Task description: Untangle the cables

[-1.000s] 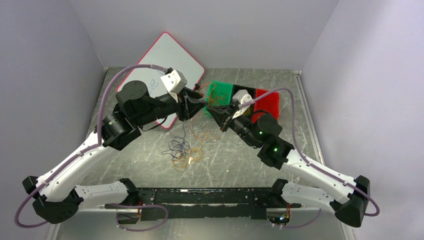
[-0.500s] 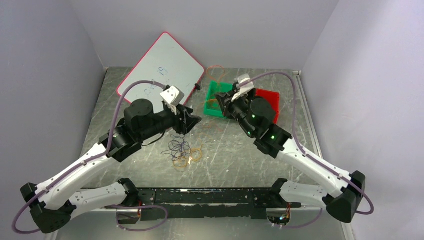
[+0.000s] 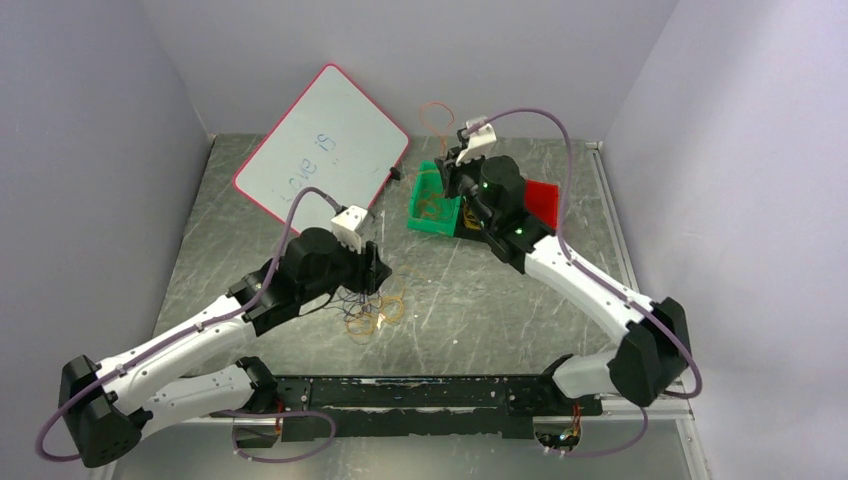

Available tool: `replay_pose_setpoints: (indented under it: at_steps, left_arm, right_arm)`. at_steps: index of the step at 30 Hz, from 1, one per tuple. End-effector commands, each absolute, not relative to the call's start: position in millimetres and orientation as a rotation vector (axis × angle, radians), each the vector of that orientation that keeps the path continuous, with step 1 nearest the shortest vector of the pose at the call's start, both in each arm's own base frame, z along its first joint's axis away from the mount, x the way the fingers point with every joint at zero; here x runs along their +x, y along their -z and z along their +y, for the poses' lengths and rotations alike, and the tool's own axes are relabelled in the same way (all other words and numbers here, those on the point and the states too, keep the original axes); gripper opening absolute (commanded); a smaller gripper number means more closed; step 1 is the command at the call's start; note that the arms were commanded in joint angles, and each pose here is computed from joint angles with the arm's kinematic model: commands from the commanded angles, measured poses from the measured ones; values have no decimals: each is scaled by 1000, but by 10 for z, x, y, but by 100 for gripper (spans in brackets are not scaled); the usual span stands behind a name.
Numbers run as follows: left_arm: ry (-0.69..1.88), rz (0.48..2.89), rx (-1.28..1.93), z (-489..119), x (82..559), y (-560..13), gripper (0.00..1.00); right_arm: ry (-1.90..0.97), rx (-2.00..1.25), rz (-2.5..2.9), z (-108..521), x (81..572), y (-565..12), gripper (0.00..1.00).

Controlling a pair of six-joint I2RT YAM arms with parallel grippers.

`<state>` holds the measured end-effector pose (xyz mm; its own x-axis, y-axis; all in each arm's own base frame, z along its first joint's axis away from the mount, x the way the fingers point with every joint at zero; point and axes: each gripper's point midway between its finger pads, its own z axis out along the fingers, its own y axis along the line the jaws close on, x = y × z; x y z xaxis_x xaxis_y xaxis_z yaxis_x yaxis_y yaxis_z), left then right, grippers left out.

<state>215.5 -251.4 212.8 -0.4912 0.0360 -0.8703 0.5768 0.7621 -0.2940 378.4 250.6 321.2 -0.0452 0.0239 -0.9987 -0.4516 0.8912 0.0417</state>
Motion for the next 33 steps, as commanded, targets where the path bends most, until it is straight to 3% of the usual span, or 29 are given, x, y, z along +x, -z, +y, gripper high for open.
replay_pose_setpoints:
  at_steps: [1,16,24,33]
  left_arm:
    - [671,2051,310,-2352,2181,-1996,56]
    - [629,2089,278,-2175,2097,-1818,54]
    - [610,2102,277,-2127,2078,-1799,52]
    - [607,2122,291,-2117,2044,-1748,51]
  right_arm:
    - [-390,-346,1478,2512,4071,-3427,0]
    - [-346,-477,1382,2426,4911,-2982,0]
    - [-332,-595,1385,2333,4944,-2495,0]
    - [-27,-678,1440,1937,5085,-2312,0]
